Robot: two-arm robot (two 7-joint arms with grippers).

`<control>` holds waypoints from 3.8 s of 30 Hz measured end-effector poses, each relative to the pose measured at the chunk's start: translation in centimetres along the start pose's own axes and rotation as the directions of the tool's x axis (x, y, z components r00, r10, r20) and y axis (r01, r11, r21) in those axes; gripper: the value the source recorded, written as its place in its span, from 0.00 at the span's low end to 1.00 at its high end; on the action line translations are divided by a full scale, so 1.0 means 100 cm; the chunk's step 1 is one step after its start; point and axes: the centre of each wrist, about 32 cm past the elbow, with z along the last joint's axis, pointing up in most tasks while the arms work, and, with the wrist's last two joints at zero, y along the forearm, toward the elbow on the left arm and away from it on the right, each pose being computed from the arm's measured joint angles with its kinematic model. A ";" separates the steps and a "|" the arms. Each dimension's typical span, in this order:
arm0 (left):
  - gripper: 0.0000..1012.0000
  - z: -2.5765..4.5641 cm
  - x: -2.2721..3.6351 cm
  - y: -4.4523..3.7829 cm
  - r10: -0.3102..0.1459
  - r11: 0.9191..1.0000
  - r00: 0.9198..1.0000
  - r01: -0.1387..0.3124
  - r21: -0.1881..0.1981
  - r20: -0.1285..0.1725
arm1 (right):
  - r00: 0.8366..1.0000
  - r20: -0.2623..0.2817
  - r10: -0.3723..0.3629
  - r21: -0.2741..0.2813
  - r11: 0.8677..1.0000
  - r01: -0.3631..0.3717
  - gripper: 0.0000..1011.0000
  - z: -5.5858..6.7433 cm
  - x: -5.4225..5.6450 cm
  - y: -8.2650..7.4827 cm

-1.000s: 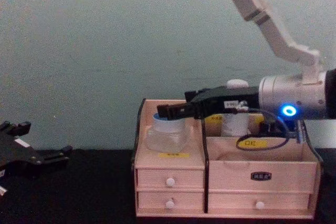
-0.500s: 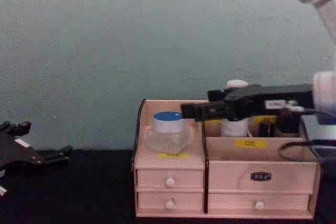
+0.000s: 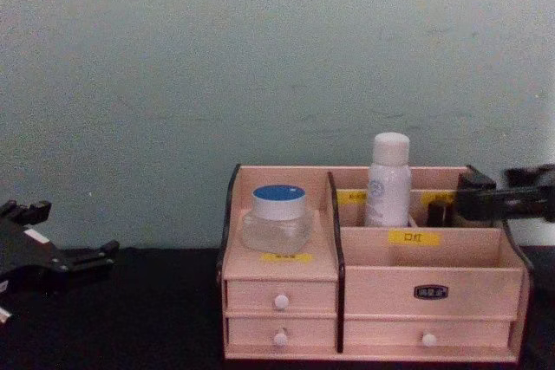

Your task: Pick up the facial cleanser and watermelon frost from the table and place them into the tiered storage box.

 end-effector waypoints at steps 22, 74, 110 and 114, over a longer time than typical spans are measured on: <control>0.99 0.0000 0.0000 0.0000 0.000 1.000 1.000 0.000 0.000 0.000 | 0.787 0.026 -0.617 -0.165 0.774 0.612 0.99 -0.060 0.002 -0.005; 0.99 0.0000 0.0000 0.0000 0.000 1.000 1.000 0.000 0.000 0.000 | 0.782 0.026 -0.623 -0.177 0.767 0.617 0.99 -0.066 0.003 0.000; 0.99 0.0000 0.0000 0.0000 0.000 1.000 1.000 0.000 0.000 0.000 | 0.782 0.026 -0.623 -0.177 0.767 0.617 0.99 -0.066 0.003 0.000; 0.99 0.0000 0.0000 0.0000 0.000 1.000 1.000 0.000 0.000 0.000 | 0.782 0.026 -0.623 -0.177 0.767 0.617 0.99 -0.066 0.003 0.000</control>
